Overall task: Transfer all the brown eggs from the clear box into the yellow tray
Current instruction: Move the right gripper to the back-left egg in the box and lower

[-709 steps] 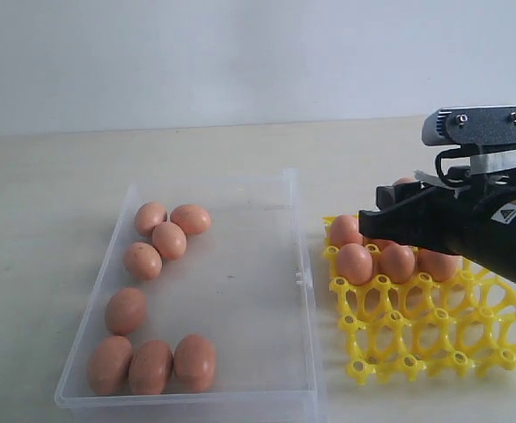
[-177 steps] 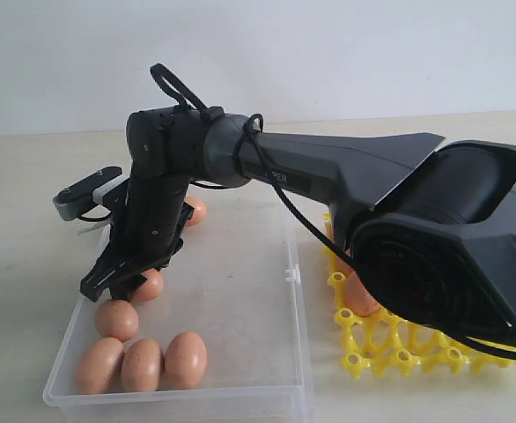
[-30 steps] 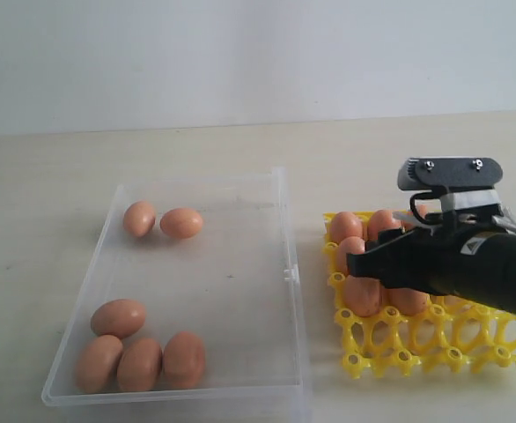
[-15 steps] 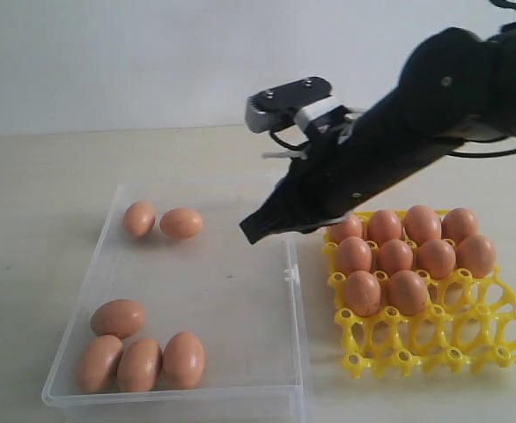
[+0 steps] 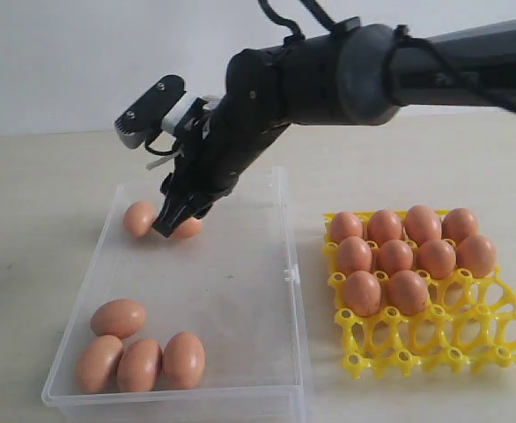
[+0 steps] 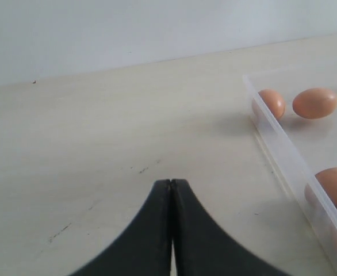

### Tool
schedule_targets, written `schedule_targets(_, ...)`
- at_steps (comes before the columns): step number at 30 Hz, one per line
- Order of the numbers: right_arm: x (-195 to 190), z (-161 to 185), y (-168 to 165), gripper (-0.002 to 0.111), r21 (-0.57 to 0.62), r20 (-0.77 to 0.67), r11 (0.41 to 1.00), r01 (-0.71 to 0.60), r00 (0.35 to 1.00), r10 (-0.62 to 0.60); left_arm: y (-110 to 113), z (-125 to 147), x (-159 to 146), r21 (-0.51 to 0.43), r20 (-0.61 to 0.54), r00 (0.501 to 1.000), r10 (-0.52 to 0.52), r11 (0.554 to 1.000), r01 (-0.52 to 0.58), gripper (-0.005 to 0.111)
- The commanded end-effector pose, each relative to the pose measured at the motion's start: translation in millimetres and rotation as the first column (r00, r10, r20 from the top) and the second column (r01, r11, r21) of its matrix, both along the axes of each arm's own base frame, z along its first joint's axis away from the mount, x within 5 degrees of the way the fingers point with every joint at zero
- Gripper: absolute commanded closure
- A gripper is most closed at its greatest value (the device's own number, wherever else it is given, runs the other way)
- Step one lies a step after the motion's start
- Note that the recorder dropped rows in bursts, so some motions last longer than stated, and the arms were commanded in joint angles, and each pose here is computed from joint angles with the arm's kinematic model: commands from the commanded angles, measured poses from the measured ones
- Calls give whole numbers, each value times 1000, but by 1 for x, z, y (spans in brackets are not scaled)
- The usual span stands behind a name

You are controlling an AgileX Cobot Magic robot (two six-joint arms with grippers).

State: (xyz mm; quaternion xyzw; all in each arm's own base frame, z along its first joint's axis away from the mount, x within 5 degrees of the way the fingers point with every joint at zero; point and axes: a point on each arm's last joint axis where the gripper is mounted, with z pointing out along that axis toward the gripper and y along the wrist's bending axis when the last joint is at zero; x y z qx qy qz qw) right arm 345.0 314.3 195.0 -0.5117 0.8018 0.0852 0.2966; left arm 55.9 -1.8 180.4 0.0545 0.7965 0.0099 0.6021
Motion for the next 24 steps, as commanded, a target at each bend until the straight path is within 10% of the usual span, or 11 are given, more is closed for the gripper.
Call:
schedule_targets(1, 6, -14, 24, 57, -37, 50, 994, -105, 993, 107, 0, 3, 0, -7, 17, 1000, -4, 1000, 4, 107)
schedule_targets(24, 50, -63, 27, 53, -123, 91, 972, -201, 973, 213, 0, 3, 0, -7, 17, 1000, -4, 1000, 4, 107)
